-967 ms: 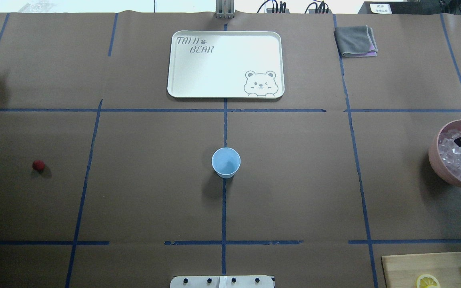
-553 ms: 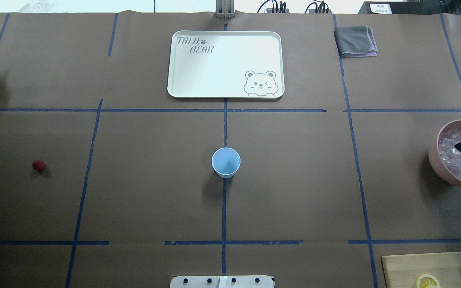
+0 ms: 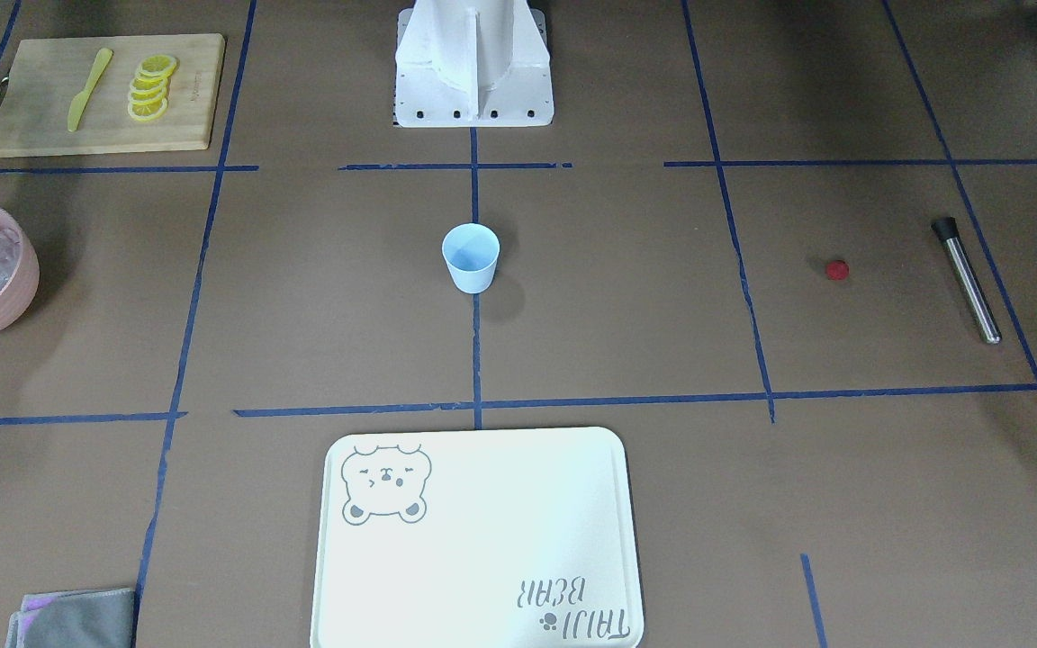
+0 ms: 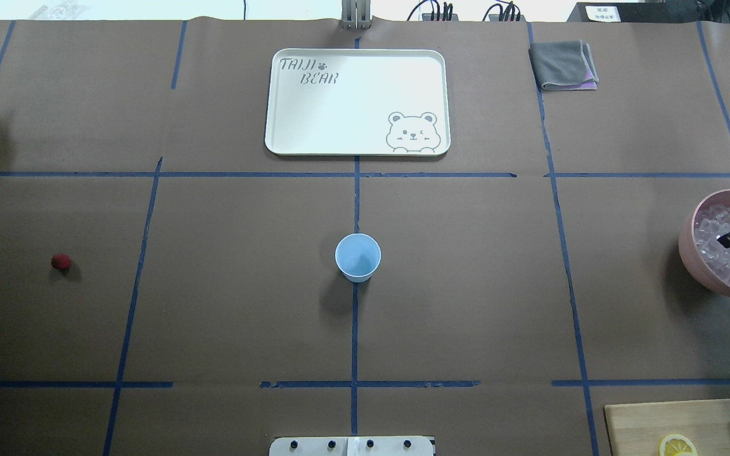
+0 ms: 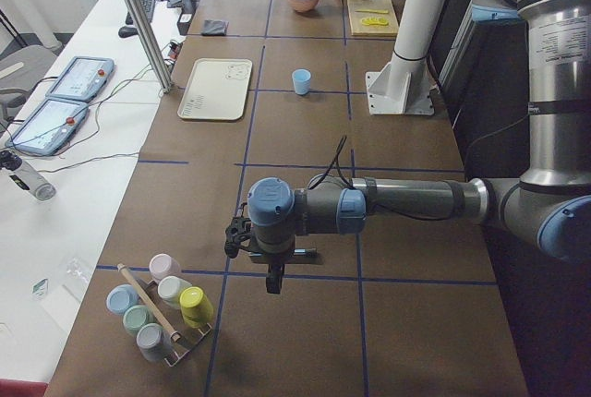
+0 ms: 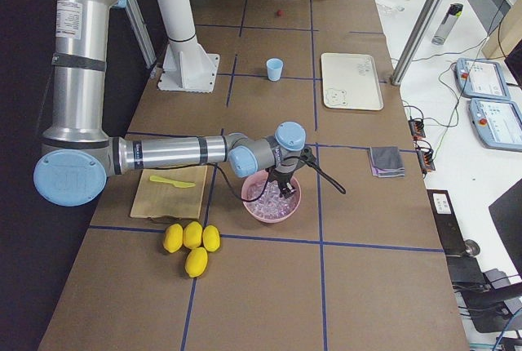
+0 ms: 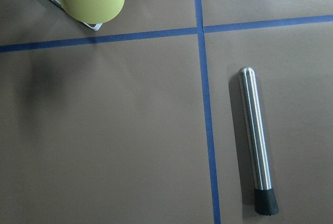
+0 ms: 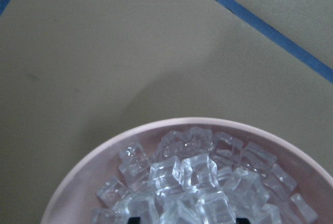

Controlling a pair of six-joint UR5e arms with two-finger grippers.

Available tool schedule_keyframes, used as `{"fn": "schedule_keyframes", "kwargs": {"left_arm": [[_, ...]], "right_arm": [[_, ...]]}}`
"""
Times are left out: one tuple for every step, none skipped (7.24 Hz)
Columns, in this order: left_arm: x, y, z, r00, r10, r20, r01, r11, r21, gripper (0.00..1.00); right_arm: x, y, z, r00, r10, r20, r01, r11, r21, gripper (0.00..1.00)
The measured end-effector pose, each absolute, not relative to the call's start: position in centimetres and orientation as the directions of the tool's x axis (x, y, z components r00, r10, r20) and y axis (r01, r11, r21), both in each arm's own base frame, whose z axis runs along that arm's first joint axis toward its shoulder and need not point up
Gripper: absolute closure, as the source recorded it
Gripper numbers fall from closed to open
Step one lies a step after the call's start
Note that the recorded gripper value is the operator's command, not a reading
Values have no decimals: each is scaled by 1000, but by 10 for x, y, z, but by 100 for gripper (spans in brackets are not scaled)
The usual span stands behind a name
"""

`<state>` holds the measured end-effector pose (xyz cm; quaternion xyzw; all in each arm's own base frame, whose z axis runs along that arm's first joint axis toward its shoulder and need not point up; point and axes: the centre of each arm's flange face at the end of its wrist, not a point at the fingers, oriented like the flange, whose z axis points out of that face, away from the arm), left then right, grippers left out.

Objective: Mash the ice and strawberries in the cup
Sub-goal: 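Lower the right gripper into the pink bowl and grasp an ice cube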

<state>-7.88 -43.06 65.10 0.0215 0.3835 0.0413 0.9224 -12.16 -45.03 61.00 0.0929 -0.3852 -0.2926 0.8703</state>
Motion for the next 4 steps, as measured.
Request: {"fn": "schedule_keyframes", "kwargs": {"left_arm": [[-79, -430, 651, 702, 92, -706, -60, 996, 70, 0], [-79, -430, 651, 702, 92, -706, -61, 996, 70, 0], [-78, -430, 651, 702, 93, -706, -61, 996, 71, 0], [-78, -430, 651, 702, 95, -706, -62, 995, 72, 0]], "right_arm": [[-122, -448, 612, 531, -580, 617, 441, 812, 383, 81], [-123, -448, 613, 530, -581, 618, 443, 811, 382, 96], [-124, -448, 612, 529, -582, 617, 443, 810, 384, 99], [-124, -449, 610, 528, -584, 617, 442, 809, 388, 99]]}}
